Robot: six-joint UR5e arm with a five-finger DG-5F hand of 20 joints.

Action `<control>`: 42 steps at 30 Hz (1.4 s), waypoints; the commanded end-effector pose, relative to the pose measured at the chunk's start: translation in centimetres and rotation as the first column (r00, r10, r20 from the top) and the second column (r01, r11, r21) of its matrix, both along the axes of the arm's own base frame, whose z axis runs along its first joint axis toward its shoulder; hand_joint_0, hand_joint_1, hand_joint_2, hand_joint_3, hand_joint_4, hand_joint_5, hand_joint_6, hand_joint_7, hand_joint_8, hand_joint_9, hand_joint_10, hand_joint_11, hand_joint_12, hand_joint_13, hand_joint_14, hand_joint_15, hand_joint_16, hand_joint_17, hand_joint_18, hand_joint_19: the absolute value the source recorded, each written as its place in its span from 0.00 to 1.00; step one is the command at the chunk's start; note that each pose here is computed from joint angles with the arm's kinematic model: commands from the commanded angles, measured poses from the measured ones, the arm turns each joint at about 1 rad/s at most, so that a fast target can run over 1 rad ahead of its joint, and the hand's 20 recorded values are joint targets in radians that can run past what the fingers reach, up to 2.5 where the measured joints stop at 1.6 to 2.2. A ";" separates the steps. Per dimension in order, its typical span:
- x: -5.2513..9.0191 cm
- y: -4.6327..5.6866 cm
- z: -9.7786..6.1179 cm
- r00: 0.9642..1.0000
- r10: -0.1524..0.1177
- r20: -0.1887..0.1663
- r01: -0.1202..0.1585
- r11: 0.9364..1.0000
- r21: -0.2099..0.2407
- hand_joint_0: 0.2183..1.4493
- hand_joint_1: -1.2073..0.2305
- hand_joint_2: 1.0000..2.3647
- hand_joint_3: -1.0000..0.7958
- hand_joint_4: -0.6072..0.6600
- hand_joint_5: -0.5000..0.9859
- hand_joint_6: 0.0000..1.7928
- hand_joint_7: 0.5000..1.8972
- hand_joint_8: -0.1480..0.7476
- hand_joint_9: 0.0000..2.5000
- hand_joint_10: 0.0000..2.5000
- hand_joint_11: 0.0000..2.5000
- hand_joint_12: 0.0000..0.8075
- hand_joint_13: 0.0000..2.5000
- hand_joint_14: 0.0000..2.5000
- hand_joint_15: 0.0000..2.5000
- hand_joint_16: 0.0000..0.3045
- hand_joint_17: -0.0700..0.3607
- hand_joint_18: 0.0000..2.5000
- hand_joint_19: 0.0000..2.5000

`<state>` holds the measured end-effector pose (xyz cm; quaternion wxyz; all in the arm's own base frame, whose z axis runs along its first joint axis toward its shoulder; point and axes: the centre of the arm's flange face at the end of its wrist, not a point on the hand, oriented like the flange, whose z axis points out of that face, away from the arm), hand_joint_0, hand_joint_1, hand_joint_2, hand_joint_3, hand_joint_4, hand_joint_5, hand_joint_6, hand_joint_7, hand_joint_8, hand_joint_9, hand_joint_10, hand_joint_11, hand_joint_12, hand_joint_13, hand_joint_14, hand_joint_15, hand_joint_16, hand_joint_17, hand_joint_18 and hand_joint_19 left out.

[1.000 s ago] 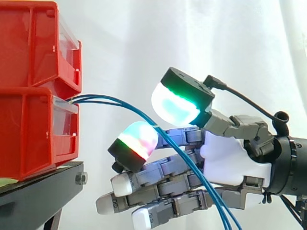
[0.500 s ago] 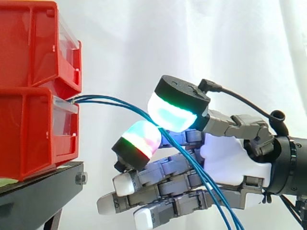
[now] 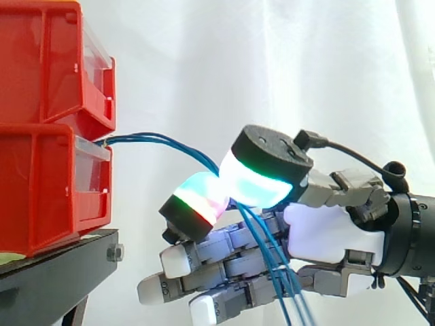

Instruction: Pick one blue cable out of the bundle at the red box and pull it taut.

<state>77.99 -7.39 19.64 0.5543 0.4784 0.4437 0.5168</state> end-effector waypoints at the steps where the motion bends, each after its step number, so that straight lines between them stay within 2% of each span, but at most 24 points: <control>1: 0.0 0.0 0.0 1.000 0.000 0.001 0.000 1.000 0.000 0.46 0.15 0.00 0.31 0.61 0.21 0.51 0.30 0.56 0.26 0.00 0.23 0.50 0.17 0.00 0.07 0.20 0.48 0.25 0.15; 3: 0.0 0.0 0.0 1.000 0.000 0.001 0.000 1.000 0.000 0.45 0.16 0.00 0.28 0.62 0.21 0.50 0.30 0.56 0.26 0.00 0.23 0.49 0.17 0.00 0.07 0.20 0.48 0.25 0.15; 7: 0.0 0.0 -0.1 1.000 0.000 -0.001 0.000 1.000 0.000 0.30 0.22 0.00 0.28 0.64 0.21 0.50 0.29 0.56 0.26 0.01 0.23 0.50 0.17 0.00 0.08 0.20 0.49 0.25 0.17; 9: 0.0 0.0 0.0 1.000 0.000 0.001 0.000 1.000 0.002 0.27 0.26 0.00 0.28 0.66 0.22 0.49 0.29 0.58 0.27 0.00 0.23 0.51 0.17 0.00 0.08 0.21 0.50 0.25 0.17; 11: 0.0 0.0 0.0 1.000 0.000 0.001 0.000 1.000 0.002 0.24 0.33 0.00 0.28 0.66 0.22 0.49 0.29 0.59 0.27 0.00 0.23 0.52 0.17 0.00 0.08 0.22 0.51 0.25 0.18; 17: 0.0 0.0 0.0 1.000 0.000 0.001 0.000 1.000 0.002 0.26 0.40 0.00 0.28 0.66 0.23 0.49 0.31 0.60 0.28 0.00 0.22 0.52 0.17 0.00 0.08 0.21 0.50 0.24 0.18; 19: 0.0 0.0 0.0 1.000 0.000 0.001 0.000 1.000 0.002 0.28 0.40 0.00 0.28 0.65 0.23 0.48 0.32 0.59 0.28 0.01 0.23 0.51 0.17 0.00 0.08 0.21 0.49 0.24 0.18; 22: 0.0 0.0 -0.1 1.000 0.000 -0.001 0.000 1.000 0.001 0.32 0.35 0.01 0.34 0.65 0.23 0.49 0.35 0.59 0.29 0.01 0.23 0.50 0.18 0.00 0.08 0.20 0.49 0.24 0.18; 30: 0.0 0.0 0.0 1.000 0.000 0.001 0.000 1.000 0.002 0.34 0.28 0.01 0.42 0.61 0.23 0.49 0.35 0.59 0.29 0.01 0.24 0.50 0.18 0.00 0.08 0.20 0.49 0.26 0.18; 39: 0.0 -0.2 0.1 1.000 -0.003 0.002 0.003 1.000 0.003 0.42 0.17 0.01 0.37 0.55 0.22 0.50 0.33 0.56 0.28 0.01 0.24 0.49 0.18 0.00 0.08 0.20 0.48 0.26 0.16; 42: 0.0 -0.2 0.0 1.000 -0.003 0.001 0.003 1.000 0.003 0.45 0.15 0.01 0.36 0.57 0.21 0.51 0.34 0.56 0.27 0.01 0.24 0.49 0.17 0.00 0.07 0.20 0.48 0.25 0.16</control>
